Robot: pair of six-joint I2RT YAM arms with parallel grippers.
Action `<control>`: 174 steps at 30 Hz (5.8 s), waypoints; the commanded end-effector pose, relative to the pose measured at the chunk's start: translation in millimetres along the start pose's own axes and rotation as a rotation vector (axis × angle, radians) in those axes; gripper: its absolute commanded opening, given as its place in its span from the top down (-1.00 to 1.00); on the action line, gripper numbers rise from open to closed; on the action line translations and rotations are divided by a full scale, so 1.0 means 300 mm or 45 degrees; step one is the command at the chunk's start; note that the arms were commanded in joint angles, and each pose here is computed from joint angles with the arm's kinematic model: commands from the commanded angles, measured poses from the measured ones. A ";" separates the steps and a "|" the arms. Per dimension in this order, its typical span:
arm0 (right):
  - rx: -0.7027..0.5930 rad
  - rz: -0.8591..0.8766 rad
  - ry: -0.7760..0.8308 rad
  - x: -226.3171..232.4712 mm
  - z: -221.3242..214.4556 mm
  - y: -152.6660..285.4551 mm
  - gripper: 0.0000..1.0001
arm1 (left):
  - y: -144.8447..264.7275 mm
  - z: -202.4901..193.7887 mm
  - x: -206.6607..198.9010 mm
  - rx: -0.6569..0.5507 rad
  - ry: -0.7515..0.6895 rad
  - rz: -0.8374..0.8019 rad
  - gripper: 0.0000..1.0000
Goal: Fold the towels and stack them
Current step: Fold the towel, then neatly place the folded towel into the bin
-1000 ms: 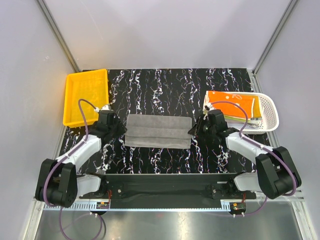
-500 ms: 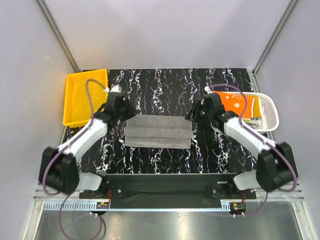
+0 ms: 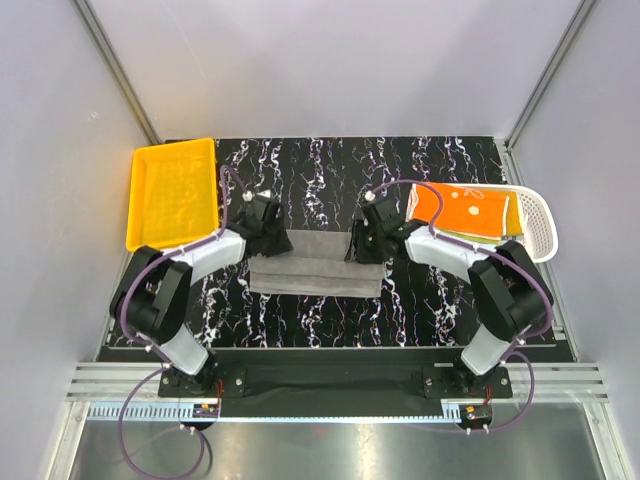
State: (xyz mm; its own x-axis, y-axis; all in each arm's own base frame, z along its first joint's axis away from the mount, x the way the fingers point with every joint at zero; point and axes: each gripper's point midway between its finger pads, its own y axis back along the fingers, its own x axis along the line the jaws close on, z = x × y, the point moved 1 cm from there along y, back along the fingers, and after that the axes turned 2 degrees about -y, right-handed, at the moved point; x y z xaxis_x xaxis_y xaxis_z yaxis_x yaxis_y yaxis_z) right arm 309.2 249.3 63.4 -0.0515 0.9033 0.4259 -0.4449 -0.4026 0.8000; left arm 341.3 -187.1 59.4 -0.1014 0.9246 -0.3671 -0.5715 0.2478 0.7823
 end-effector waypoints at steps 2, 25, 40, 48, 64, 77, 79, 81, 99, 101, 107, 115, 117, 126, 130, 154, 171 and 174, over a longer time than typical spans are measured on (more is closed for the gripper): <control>-0.064 0.049 0.009 0.059 -0.029 0.069 0.07 | 0.071 -0.031 -0.013 -0.055 0.008 -0.084 0.42; 0.035 -0.010 -0.041 -0.053 -0.279 0.050 0.07 | 0.147 -0.243 0.186 0.005 0.041 0.072 0.53; -0.264 -0.168 -0.088 -0.157 0.000 0.234 -0.45 | 0.214 -0.026 -0.261 -0.072 -0.194 -0.212 0.38; -0.263 -0.104 -0.104 -0.166 0.088 0.136 -0.73 | 0.061 -0.219 -0.478 0.083 -0.286 -0.337 0.40; -0.112 -0.089 -0.206 -0.161 -0.052 -0.050 -0.34 | -0.022 -0.443 -0.392 0.234 -0.275 -0.271 0.45; -0.130 -0.317 0.006 -0.155 0.006 0.052 1.00 | 0.269 -0.204 -0.501 -0.002 -0.282 -0.381 0.41; -0.208 -0.353 0.084 -0.125 0.102 0.131 1.00 | 0.364 -0.133 -0.504 -0.070 -0.292 -0.399 0.38; -0.219 -0.391 0.175 -0.096 0.164 0.216 1.00 | 0.440 -0.095 -0.495 -0.100 -0.308 -0.419 0.38; -0.427 -0.750 0.523 -0.022 0.563 0.667 1.00 | 0.600 0.018 -0.370 -0.188 -0.361 -0.376 0.36; -0.412 -0.777 0.535 -0.026 0.567 0.685 1.00 | 0.598 0.022 -0.365 -0.187 -0.366 -0.371 0.36; -0.467 -0.804 0.540 -0.003 0.612 0.787 1.00 | 0.608 0.027 -0.370 -0.188 -0.379 -0.392 0.36; -0.553 -0.849 0.530 0.016 0.664 0.923 1.00 | 0.611 0.028 -0.377 -0.179 -0.393 -0.420 0.36; -0.576 -0.847 0.521 0.023 0.672 0.952 1.00 | 0.608 0.025 -0.379 -0.173 -0.399 -0.425 0.36; -0.666 -0.864 0.510 0.036 0.703 1.044 1.00 | 0.615 0.035 -0.388 -0.177 -0.411 -0.437 0.36; -0.717 -0.887 0.479 0.018 0.729 1.086 1.00 | 0.607 0.035 -0.386 -0.171 -0.415 -0.429 0.36; -0.563 -0.981 -0.020 -0.608 0.740 0.933 1.00 | 0.581 -0.007 -0.398 -0.073 -0.467 -0.470 0.37; -0.398 -1.082 -0.402 -1.041 0.668 0.810 1.00 | 0.557 -0.019 -0.410 -0.029 -0.470 -0.473 0.38; -0.377 -1.086 -0.433 -1.069 0.658 0.787 0.99 | 0.546 -0.024 -0.413 -0.011 -0.474 -0.471 0.38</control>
State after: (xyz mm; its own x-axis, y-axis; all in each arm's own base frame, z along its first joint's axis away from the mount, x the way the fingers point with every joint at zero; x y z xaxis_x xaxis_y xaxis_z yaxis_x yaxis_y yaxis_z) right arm 384.7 -153.2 196.9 0.5995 0.7882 -0.1386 -0.3952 0.4422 0.8052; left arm 248.1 -254.5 209.4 0.3666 0.8430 -0.3935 -0.5123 0.5360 0.6710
